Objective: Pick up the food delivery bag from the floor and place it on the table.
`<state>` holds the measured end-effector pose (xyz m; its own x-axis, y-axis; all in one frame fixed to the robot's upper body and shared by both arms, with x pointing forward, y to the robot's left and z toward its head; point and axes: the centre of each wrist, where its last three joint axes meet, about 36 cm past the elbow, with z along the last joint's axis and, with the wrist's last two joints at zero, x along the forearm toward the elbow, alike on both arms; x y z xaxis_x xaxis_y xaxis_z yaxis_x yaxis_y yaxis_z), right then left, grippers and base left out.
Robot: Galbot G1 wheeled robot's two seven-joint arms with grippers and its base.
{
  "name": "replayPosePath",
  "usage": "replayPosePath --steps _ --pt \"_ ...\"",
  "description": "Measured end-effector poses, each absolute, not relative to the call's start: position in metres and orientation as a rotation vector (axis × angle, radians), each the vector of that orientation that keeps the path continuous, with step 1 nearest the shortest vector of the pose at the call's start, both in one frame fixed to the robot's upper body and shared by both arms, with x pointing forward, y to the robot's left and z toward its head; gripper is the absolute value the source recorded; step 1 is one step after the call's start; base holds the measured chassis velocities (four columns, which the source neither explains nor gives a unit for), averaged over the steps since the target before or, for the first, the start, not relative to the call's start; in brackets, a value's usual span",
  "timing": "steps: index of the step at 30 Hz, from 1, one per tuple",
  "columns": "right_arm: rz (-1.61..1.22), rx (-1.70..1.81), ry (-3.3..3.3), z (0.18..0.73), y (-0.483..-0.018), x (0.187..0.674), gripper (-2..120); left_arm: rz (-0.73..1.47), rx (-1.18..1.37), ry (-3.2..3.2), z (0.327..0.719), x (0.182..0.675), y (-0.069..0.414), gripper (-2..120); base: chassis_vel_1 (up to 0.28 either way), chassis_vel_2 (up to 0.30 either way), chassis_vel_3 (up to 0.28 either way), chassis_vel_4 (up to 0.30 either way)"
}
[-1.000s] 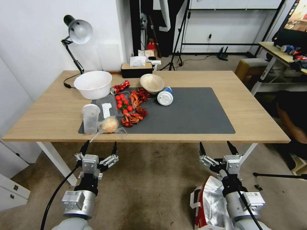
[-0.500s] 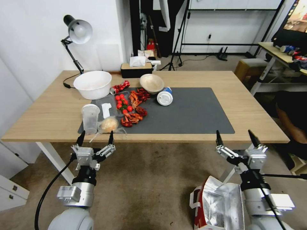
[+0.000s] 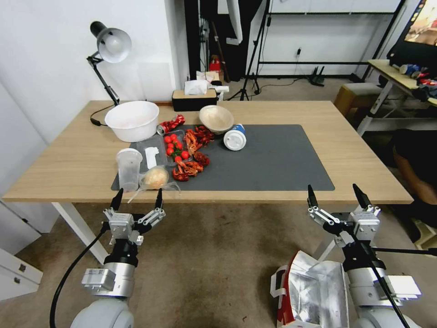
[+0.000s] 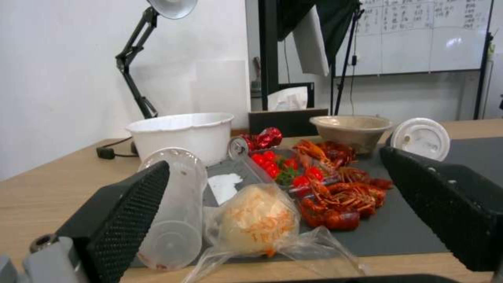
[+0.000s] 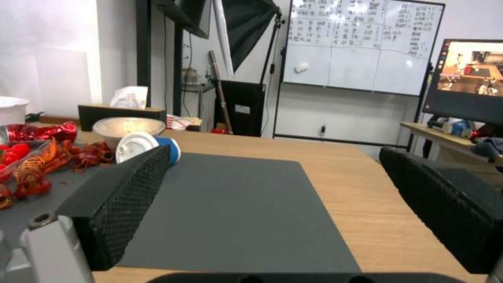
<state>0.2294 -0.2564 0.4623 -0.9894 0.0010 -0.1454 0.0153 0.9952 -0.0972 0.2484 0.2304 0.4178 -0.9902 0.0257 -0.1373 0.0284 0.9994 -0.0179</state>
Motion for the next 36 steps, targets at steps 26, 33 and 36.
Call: replayPosePath --steps 26,33,36 --pt "-0.136 0.018 2.994 0.4595 -0.2559 0.2287 100 -0.039 0.043 3.005 0.4189 0.2455 0.2292 100 0.000 0.000 0.000 0.000" --pt "-0.130 0.016 2.995 0.4585 -0.2562 0.2292 100 -0.033 0.037 3.006 0.4189 0.2453 0.2306 100 0.000 0.000 0.000 0.000" --pt "-0.125 0.007 3.000 0.4568 -0.2565 0.2294 100 -0.031 0.035 3.008 0.4191 0.2451 0.2308 100 0.000 0.000 0.000 0.000"
